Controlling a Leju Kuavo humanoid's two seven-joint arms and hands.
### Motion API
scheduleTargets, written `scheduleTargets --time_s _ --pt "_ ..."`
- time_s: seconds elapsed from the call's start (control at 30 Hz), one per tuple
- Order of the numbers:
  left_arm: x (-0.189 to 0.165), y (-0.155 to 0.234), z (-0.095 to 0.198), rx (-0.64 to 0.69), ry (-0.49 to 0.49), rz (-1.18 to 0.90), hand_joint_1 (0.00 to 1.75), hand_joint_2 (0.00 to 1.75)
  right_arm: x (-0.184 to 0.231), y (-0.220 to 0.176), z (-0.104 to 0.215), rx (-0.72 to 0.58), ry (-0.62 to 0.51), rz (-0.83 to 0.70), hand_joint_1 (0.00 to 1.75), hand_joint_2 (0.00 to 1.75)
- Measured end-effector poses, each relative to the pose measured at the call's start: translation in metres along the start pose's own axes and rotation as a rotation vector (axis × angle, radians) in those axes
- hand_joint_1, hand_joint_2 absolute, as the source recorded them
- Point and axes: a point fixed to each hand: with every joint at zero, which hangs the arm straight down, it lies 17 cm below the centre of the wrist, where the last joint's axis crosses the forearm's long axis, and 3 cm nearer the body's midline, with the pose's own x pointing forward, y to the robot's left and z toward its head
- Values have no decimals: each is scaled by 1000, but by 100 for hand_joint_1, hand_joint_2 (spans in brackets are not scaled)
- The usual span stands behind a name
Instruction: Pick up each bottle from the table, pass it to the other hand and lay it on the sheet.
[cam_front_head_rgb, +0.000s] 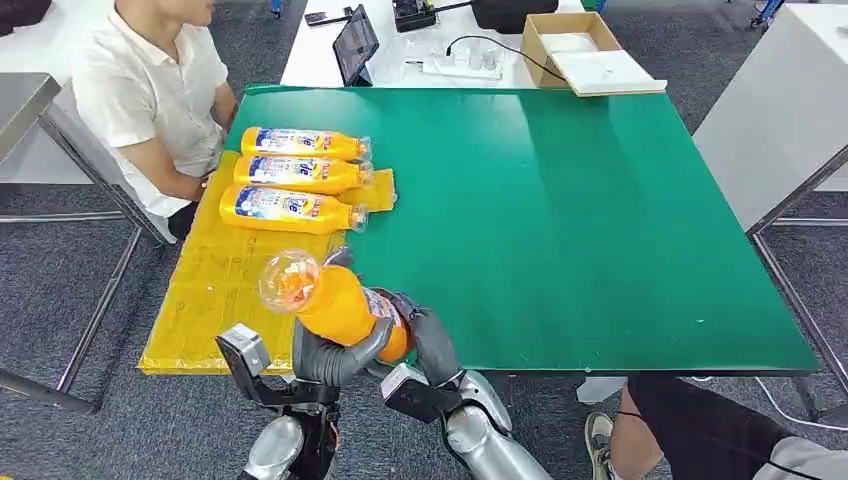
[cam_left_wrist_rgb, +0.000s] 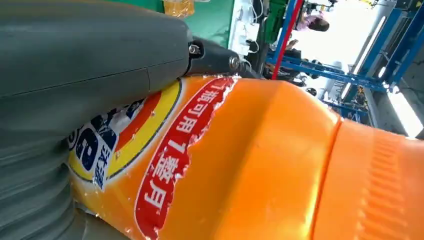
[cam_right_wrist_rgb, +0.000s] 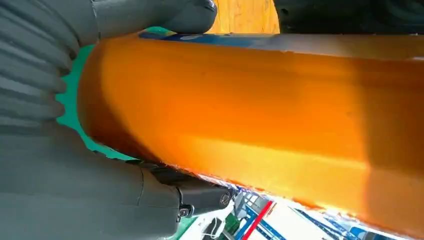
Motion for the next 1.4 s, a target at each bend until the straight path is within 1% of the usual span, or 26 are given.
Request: scheduleTargets --time_s 0.03,0.07,0.2,0.3,0.33,0.37,0.4,0.47,0.5,0.67,0.73,0.8,0.93,1.1,1.3,1.4 --pt "0 0 0 1 1 1 134 175 -1 0 0 0 1 0 175 175" --pt "-1 0 0 1 2 2 175 175 -1 0 0 0 3 0 175 175" --pt "-2 0 -1 -1 7 1 175 175 -2 1 1 2 6 -1 175 175" --pt "-6 -2 -2 -12 28 11 175 175 -3 1 2 2 8 -2 173 175" --pt "-8 -2 -3 -17 39 25 175 175 -3 1 2 1 9 -2 148 175" --pt "-11 -2 -3 -21 54 41 175 175 -4 0 3 1 10 -1 52 175" --pt "-14 -2 -3 -27 68 57 175 175 -5 0 4 1 13 0 2 175" --pt "-18 -3 -4 -42 92 83 175 175 -5 1 7 -1 12 -4 0 175" --pt "-23 -4 -3 -49 113 99 175 175 -3 2 7 0 7 -6 0 0" --pt "-30 1 -6 -48 152 141 175 175 -2 2 12 -8 9 -12 0 0" --pt "-31 4 -7 -41 153 135 175 175 -1 2 13 -15 5 -16 0 0" --pt "-30 11 -9 -15 133 75 175 175 1 0 13 -27 -3 -17 0 0" --pt "-14 31 -17 58 15 -197 175 175 3 -2 16 -50 -8 -13 0 0" --pt "-2 49 -19 92 -64 -449 175 175 -9 -13 31 -95 24 7 0 0" --pt "32 79 -19 195 -219 -884 175 175 -34 -47 56 -203 89 58 0 0" --pt "38 87 -22 217 -241 -1053 175 175 -41 -65 65 -267 112 64 0 0"
